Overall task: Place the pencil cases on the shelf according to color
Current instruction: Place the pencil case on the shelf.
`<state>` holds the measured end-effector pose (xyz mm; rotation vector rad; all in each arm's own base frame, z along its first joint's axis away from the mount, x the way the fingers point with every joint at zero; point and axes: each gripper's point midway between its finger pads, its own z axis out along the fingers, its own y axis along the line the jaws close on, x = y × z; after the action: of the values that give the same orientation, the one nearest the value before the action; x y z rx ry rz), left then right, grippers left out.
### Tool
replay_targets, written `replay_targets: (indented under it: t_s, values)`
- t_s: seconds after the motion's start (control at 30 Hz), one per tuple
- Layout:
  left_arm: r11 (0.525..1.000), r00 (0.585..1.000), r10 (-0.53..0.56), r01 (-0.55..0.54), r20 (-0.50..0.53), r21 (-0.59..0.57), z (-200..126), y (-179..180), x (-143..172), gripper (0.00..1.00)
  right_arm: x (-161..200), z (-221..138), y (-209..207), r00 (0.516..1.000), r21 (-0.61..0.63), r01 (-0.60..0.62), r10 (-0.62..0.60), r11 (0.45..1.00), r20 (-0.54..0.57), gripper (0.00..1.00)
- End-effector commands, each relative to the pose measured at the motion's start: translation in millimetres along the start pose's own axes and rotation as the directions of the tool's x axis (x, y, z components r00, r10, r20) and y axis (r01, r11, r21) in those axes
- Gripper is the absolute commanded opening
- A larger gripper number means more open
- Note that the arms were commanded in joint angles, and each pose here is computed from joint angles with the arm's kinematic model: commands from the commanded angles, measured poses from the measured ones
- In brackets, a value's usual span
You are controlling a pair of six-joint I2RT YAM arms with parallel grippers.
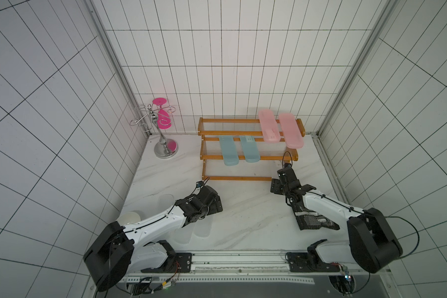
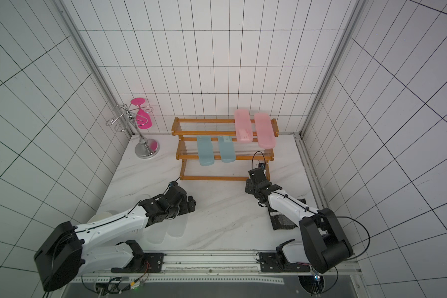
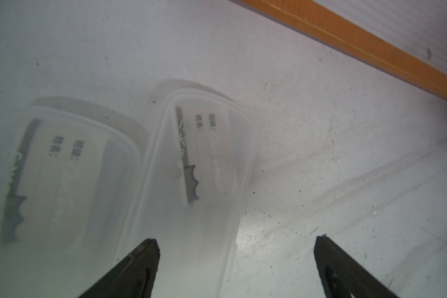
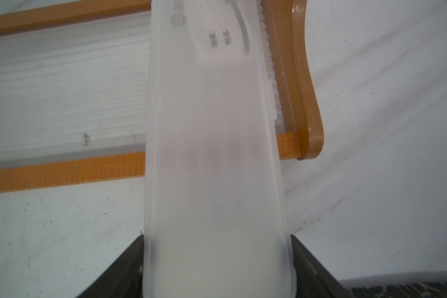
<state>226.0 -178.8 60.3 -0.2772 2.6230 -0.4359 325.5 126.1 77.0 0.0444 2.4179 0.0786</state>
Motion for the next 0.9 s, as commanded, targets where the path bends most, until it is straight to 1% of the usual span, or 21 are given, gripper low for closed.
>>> replay_targets:
  t_s: [0.0, 0.1, 0.2, 0.33, 0.43, 0.63, 0.67, 0.7, 0.73, 0.77, 0.8, 0.87]
  values:
    - [1.0, 1.0, 0.018, -0.018, 0.004, 0.003, 4.3, 0.0, 0.8, 0.98, -31.5, 3.4, 6.5, 0.997, -0.009, -0.012, 0.013, 1.0, 0.076, 0.55]
    - [1.0, 1.0, 0.025, -0.025, 0.001, 0.008, 4.2, -1.7, 0.5, 0.98, -33.0, 10.5, 7.7, 0.997, -0.008, -0.013, 0.013, 1.0, 0.075, 0.56]
    - [0.999, 1.0, 0.031, -0.031, 0.001, 0.011, 3.4, -1.9, 0.7, 0.98, -35.8, 17.9, 5.5, 0.997, 0.011, -0.015, 0.014, 1.0, 0.081, 0.6]
    - [0.999, 0.999, 0.035, -0.034, -0.003, 0.016, 2.6, -1.2, 2.7, 0.98, -40.6, 25.5, 3.6, 0.995, 0.029, -0.023, 0.02, 0.999, 0.093, 0.62]
    - [0.999, 0.999, 0.036, -0.035, -0.009, 0.013, 3.6, 0.6, 4.3, 0.98, -43.5, 31.9, 1.9, 0.994, 0.04, -0.02, 0.016, 0.999, 0.107, 0.62]
    - [0.999, 0.999, 0.036, -0.035, -0.018, 0.018, 4.7, 0.5, 7.2, 0.98, -46.5, 46.0, 1.5, 0.995, 0.057, -0.004, -0.002, 0.998, 0.1, 0.63]
    - [0.999, 0.999, 0.032, -0.032, -0.019, 0.019, 5.6, 0.8, 7.7, 0.98, -46.6, 47.5, 1.6, 0.995, 0.056, -0.004, -0.002, 0.998, 0.098, 0.66]
    - [0.999, 0.999, 0.03, -0.03, -0.023, 0.018, 6.8, 1.1, 8.8, 0.98, -46.0, 49.2, 1.8, 0.996, 0.056, -0.003, -0.002, 0.998, 0.094, 0.72]
    - [0.999, 0.999, 0.031, -0.031, -0.027, 0.018, 8.0, 1.2, 9.7, 0.98, -45.2, 50.1, 1.8, 0.996, 0.057, -0.002, -0.003, 0.998, 0.091, 0.79]
    - [0.999, 0.999, 0.03, -0.029, -0.034, 0.017, 9.3, 1.2, 11.0, 0.98, -44.6, 50.2, 1.7, 0.996, 0.057, -0.002, -0.003, 0.998, 0.089, 0.89]
    - [0.999, 0.999, 0.031, -0.03, -0.041, 0.015, 10.6, 1.0, 12.1, 0.98, -44.3, 50.1, 0.8, 0.996, 0.06, -0.006, 0.0, 0.998, 0.086, 0.95]
    - [1.0, 0.998, 0.031, -0.03, -0.052, 0.007, 12.2, 1.7, 14.3, 0.98, -45.1, 46.4, 0.9, 0.996, 0.056, -0.009, 0.004, 0.998, 0.086, 1.0]
